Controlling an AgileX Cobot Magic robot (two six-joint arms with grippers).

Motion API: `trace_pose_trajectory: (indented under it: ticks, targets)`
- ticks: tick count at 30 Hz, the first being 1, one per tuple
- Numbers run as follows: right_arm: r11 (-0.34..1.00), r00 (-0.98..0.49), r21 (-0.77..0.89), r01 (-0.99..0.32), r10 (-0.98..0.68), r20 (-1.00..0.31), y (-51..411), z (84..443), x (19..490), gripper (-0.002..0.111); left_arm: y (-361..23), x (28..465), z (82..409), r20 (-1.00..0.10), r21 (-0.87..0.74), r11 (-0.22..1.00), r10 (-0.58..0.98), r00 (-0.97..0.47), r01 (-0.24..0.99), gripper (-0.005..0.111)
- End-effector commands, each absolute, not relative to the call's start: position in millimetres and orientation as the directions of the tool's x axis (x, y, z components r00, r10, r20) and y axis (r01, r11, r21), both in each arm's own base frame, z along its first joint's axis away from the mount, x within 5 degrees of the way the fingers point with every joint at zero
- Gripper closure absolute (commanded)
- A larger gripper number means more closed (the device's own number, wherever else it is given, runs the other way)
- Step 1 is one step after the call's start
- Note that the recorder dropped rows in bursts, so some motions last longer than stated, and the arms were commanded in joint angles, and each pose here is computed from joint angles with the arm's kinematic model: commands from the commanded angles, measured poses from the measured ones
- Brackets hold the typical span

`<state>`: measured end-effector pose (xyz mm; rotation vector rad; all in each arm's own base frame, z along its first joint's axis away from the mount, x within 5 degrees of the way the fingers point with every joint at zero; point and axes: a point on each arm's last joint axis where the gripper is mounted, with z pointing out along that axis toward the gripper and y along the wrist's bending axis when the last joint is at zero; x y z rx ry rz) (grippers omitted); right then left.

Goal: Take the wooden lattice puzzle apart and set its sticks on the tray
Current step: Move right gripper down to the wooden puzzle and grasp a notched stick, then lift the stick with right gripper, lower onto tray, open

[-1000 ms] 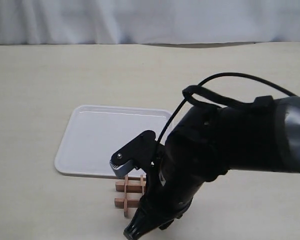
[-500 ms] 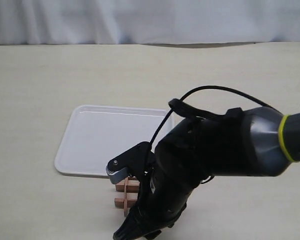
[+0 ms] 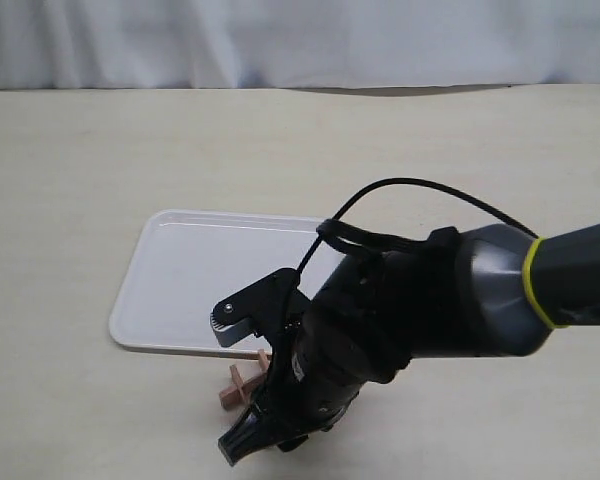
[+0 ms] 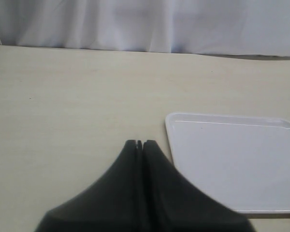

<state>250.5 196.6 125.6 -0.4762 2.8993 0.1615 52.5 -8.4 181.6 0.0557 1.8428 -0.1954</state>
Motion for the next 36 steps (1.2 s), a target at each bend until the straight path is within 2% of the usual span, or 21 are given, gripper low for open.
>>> trace_pose_trajectory:
  ticks: [1,3,5,9,18,29,36]
  targets:
    - [0.950,-0.924,0.042,-0.311,-0.291,-0.248,194.6,127.3,256.3,0.066,-8.5,52.8,182.0,-0.961,-0.103,0.985,-0.061,-0.268,0.142,0.107]
    - [0.950,-0.924,0.042,-0.311,-0.291,-0.249,194.7,127.4,256.4,0.073,-8.5,52.8,182.0,-0.961,-0.103,0.985,-0.061,-0.268,0.142,0.107]
    - [0.943,-0.914,0.025,-0.331,-0.314,-0.256,193.9,127.5,257.2,0.086,-8.5,52.8,182.0,-0.961,-0.103,0.985,-0.061,-0.268,0.142,0.107]
    - [0.937,-0.905,0.009,-0.348,-0.334,-0.263,193.2,127.6,258.1,0.103,-8.5,52.8,182.0,-0.961,-0.103,0.985,-0.061,-0.268,0.142,0.107]
    - [0.925,-0.892,0.001,-0.380,-0.366,-0.266,193.4,129.7,257.5,0.104,-8.5,52.8,182.0,-0.961,-0.103,0.985,-0.061,-0.269,0.142,0.107]
    - [0.907,-0.856,-0.030,-0.421,-0.408,-0.318,188.2,156.8,255.1,0.104,-8.5,52.8,182.0,-0.961,-0.103,0.985,-0.061,-0.269,0.142,0.107]
    - [0.904,-0.859,-0.035,-0.426,-0.417,-0.297,188.4,151.1,255.1,0.104,-8.5,52.8,182.0,-0.961,-0.103,0.985,-0.061,-0.269,0.142,0.107]
